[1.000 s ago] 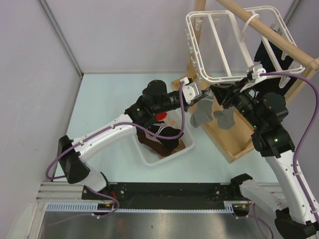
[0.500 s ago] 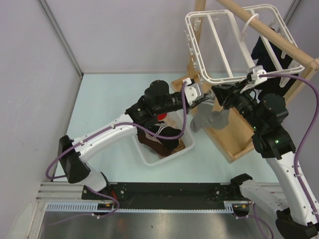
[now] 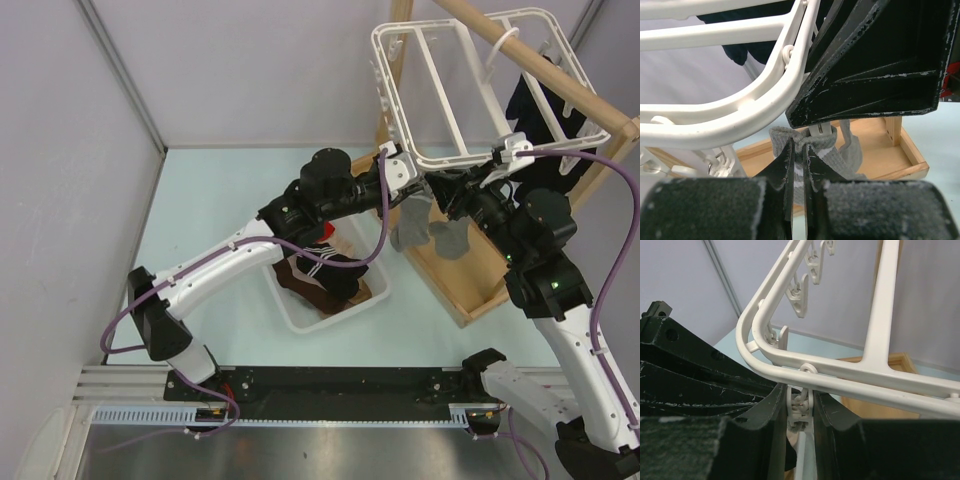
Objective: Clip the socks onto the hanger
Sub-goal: Clamp the sock onto the hanger, then open the clamp at the hanger.
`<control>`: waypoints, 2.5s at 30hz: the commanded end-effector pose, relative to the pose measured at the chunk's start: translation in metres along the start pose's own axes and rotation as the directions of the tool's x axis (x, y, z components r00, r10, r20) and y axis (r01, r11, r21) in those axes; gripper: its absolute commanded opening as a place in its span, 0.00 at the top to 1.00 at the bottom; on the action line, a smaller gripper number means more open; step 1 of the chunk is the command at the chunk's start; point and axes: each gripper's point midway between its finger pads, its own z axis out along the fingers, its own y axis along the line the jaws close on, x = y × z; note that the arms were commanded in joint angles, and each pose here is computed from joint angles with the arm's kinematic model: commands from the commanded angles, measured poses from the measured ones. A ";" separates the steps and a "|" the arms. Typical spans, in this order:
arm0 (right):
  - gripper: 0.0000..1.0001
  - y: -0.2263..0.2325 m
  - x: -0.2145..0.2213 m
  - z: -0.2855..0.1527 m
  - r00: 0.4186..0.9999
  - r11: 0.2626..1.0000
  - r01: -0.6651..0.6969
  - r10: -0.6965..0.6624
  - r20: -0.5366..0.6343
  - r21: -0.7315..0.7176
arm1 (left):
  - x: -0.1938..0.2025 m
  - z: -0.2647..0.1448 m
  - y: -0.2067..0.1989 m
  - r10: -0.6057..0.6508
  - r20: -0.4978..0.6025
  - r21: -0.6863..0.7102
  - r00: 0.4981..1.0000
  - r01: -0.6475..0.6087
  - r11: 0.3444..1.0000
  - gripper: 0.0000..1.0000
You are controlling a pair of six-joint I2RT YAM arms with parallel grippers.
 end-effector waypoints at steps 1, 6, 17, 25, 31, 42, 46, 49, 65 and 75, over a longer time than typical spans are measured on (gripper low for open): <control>0.85 0.001 0.001 -0.004 1.000 1.000 0.005 -0.005 -0.012 0.009 | -0.031 -0.003 0.004 -0.012 0.061 -0.013 0.998 0.012 1.000 1.00; 0.85 -0.001 -0.005 -0.005 1.000 1.000 -0.002 0.002 0.013 0.029 | -0.034 -0.003 -0.006 -0.040 0.067 0.014 0.997 0.040 0.999 1.00; 0.85 -0.002 -0.014 -0.007 0.998 0.998 -0.032 0.030 0.048 0.045 | -0.035 0.003 -0.014 -0.130 0.072 0.004 0.989 0.130 0.992 0.99; 0.86 -0.003 -0.016 -0.006 0.998 0.998 -0.033 0.030 0.057 0.050 | -0.036 0.005 -0.022 -0.179 0.070 0.026 0.981 0.177 0.984 0.99; 0.85 0.001 -0.008 -0.004 0.999 0.999 -0.038 0.038 0.028 0.028 | -0.043 0.009 -0.011 -0.184 0.093 -0.018 0.979 0.186 0.982 1.00; 0.60 0.000 -0.002 -0.003 0.999 0.999 -0.034 0.034 0.002 0.029 | -0.052 0.012 -0.006 -0.196 0.111 -0.035 0.974 0.201 0.979 0.99; 0.43 -0.001 -0.005 -0.006 0.999 0.998 -0.041 0.040 0.016 0.037 | -0.048 0.014 -0.007 -0.192 0.102 -0.033 0.976 0.196 0.980 0.96; 0.41 -0.002 -0.007 -0.007 0.999 0.998 -0.046 0.045 0.023 0.050 | -0.047 0.014 -0.007 -0.192 0.101 -0.030 0.976 0.196 0.980 0.90; 0.26 -0.023 -0.013 -0.016 0.996 0.983 -0.073 0.065 0.058 0.168 | -0.039 -0.033 -0.009 -0.105 0.171 -0.095 0.980 0.123 0.988 0.08; 0.25 -0.030 -0.015 -0.018 0.994 0.975 -0.094 0.081 0.069 0.203 | -0.018 -0.066 0.017 -0.075 0.251 -0.165 0.965 0.119 0.979 0.06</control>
